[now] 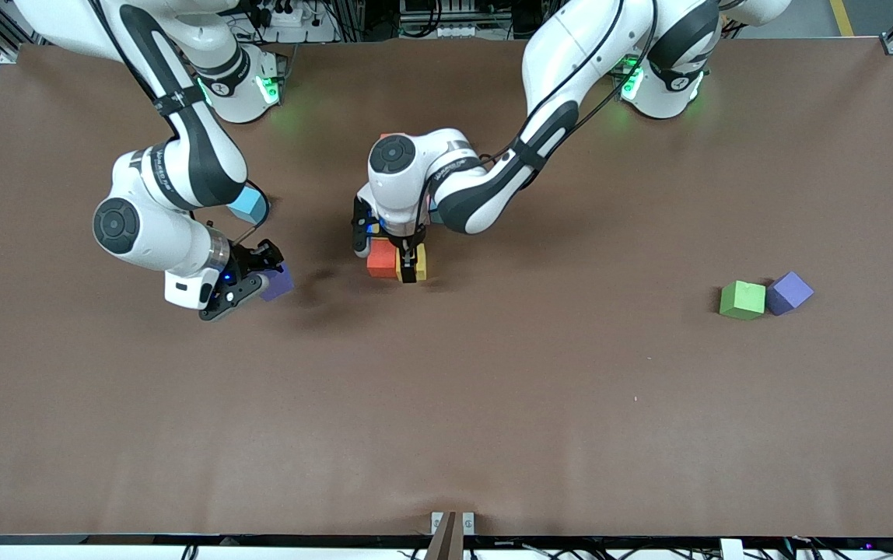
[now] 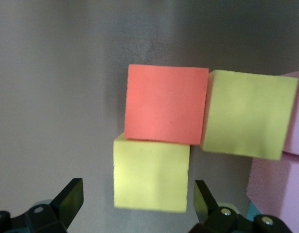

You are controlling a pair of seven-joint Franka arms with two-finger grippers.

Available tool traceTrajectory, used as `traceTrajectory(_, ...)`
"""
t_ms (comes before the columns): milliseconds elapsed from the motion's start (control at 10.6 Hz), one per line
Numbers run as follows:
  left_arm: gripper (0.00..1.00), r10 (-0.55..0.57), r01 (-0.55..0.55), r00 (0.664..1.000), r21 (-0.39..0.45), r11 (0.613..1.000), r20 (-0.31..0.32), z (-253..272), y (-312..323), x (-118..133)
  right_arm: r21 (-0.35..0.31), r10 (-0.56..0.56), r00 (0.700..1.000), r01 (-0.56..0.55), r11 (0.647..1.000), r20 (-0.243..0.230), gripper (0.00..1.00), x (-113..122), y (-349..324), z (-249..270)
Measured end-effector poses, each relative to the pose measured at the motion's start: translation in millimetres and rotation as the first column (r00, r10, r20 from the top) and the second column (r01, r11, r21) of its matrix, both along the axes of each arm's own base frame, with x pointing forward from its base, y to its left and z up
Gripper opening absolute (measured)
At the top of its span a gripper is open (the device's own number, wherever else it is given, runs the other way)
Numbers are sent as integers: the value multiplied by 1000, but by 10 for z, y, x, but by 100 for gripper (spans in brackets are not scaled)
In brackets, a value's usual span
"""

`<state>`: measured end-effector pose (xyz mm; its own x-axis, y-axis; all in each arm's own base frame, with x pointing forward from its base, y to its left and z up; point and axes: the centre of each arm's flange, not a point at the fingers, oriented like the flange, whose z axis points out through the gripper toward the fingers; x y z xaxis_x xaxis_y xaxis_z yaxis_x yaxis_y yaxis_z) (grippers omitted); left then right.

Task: Form number 2 with 11 blocks
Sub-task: 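Open the left gripper while the right gripper carries purple to the shape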

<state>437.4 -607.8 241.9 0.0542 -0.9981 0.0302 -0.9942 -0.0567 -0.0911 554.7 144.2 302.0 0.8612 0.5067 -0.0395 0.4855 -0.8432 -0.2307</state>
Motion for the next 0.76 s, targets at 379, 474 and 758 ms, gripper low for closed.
traceTrajectory(379,100,57,-57,998,-14,998,12,670,311,-66,8,57,998,-57,998,14,59,-35,277,60)
traceTrajectory(474,100,97,-97,995,-4,995,3,870,506,30,10,82,996,-82,997,23,59,-54,422,96)
traceTrajectory(758,100,263,-261,964,72,963,-23,1494,1331,524,-5,214,975,-214,977,63,59,-159,1004,223)
